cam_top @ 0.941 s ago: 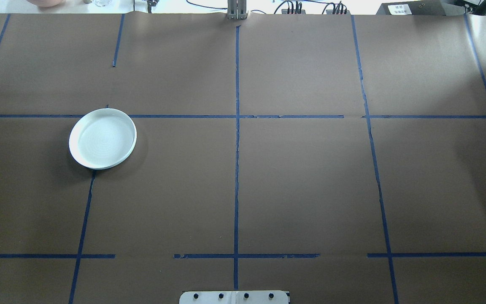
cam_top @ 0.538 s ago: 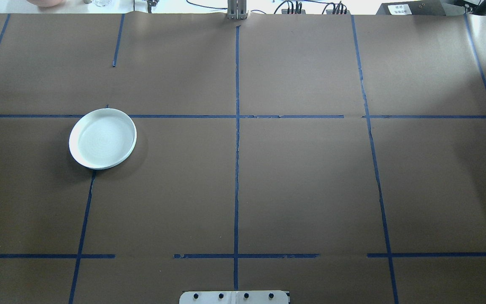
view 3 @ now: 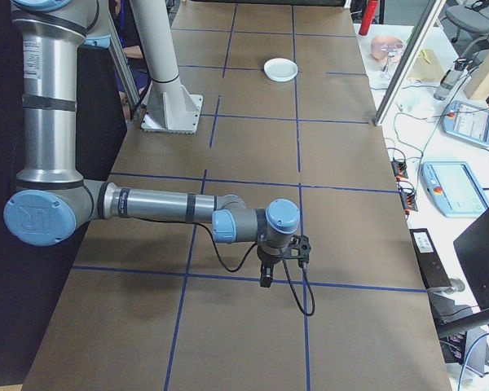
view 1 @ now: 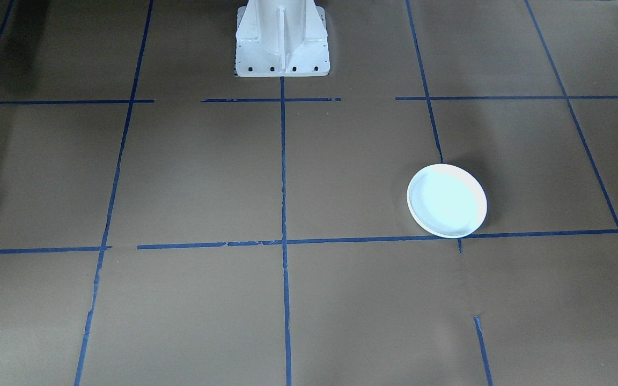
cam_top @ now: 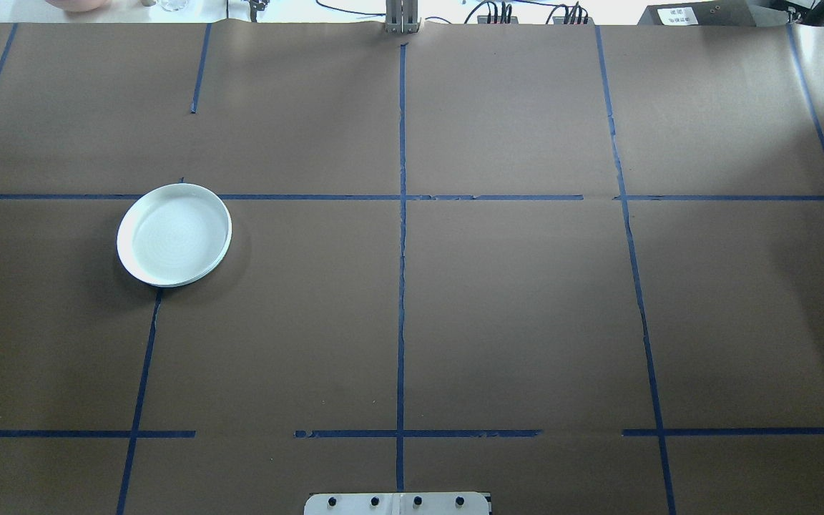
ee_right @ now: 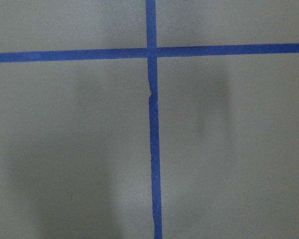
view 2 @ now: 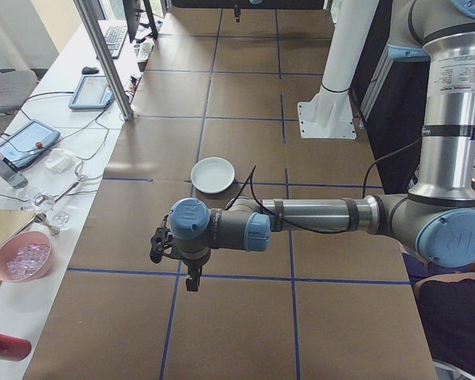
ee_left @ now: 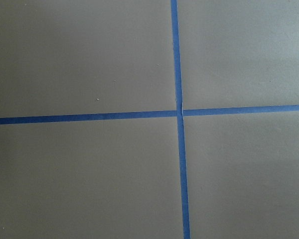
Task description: Stack plate in center
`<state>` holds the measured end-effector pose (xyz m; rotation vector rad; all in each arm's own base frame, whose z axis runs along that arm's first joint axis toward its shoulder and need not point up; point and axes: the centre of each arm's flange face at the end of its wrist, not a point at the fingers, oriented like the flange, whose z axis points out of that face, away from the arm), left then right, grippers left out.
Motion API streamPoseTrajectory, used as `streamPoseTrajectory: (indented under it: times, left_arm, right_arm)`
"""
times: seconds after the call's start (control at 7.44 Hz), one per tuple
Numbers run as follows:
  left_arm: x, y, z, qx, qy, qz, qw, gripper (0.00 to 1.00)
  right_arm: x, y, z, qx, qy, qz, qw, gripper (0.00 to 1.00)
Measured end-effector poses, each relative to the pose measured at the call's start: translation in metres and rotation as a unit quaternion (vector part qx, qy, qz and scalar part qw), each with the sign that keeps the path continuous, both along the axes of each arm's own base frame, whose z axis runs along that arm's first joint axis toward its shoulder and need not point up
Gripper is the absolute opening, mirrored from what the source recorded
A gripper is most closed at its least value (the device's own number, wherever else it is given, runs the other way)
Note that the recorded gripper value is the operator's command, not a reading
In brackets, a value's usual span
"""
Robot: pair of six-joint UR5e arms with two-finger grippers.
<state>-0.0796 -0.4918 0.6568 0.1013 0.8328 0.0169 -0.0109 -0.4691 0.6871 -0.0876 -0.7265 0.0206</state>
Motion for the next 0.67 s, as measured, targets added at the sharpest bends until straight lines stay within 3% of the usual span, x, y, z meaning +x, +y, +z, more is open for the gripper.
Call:
streamPoseTrajectory:
  times: [0.67]
  left_arm:
    - [0.0001,0.0022,0.0019,-0.002,0.000,0.000,1.000,1.00]
  right_arm:
    - [0.0000,0.0000,0.0000,0.000,0.000,0.000,1.000,1.00]
